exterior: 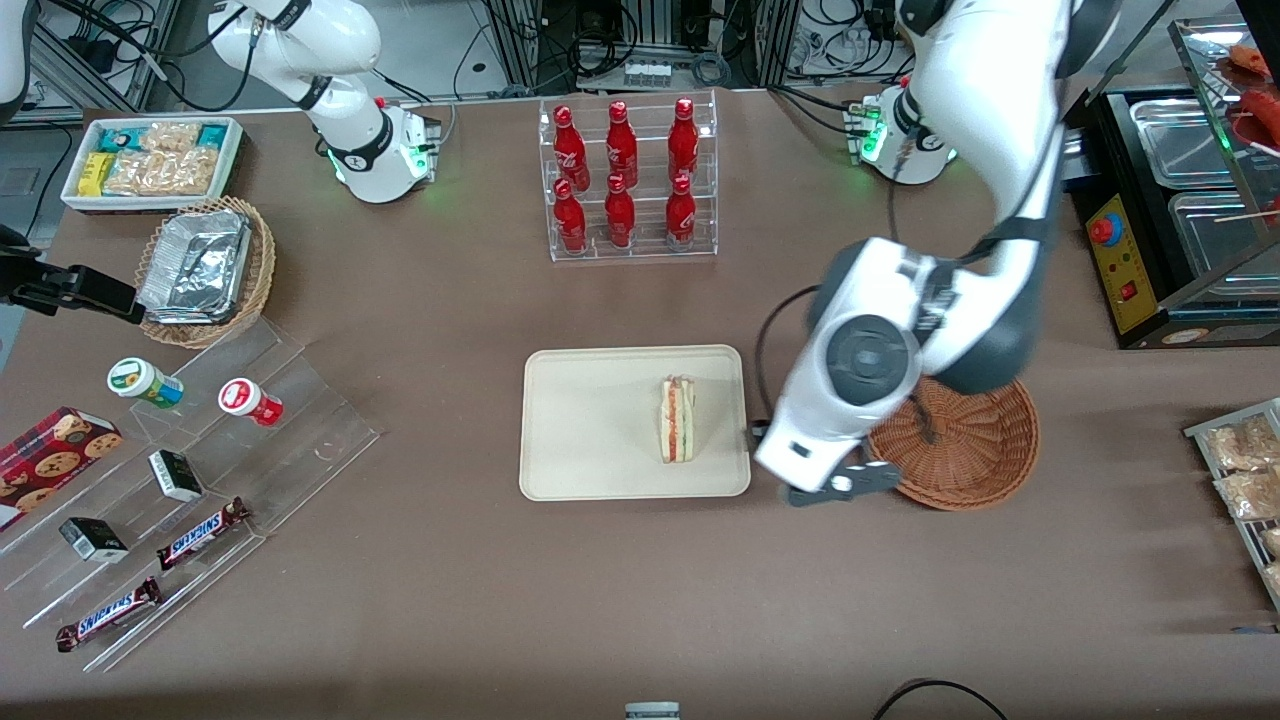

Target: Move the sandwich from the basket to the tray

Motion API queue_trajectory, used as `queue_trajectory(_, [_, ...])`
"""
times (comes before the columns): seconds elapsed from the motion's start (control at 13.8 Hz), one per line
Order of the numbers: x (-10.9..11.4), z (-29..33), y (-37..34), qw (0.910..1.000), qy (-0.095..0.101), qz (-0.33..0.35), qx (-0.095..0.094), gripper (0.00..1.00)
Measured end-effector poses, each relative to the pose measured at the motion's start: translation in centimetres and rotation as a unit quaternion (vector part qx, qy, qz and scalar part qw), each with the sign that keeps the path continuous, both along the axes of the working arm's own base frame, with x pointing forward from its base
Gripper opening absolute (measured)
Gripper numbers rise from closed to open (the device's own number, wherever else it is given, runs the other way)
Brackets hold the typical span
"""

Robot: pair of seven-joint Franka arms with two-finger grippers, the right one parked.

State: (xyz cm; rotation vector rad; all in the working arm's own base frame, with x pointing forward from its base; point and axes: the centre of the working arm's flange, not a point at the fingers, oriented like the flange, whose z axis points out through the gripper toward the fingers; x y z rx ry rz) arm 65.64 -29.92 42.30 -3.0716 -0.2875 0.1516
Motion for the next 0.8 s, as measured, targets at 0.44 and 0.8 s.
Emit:
queue_trajectory(0.44, [1.0,4.4,13.8,0.9996,0.023,0.013,-0.003,1.00])
queue_trajectory(0.8, [-3.4,11.7,18.6,0.9990,0.037,-0.015,-0.018,1.00])
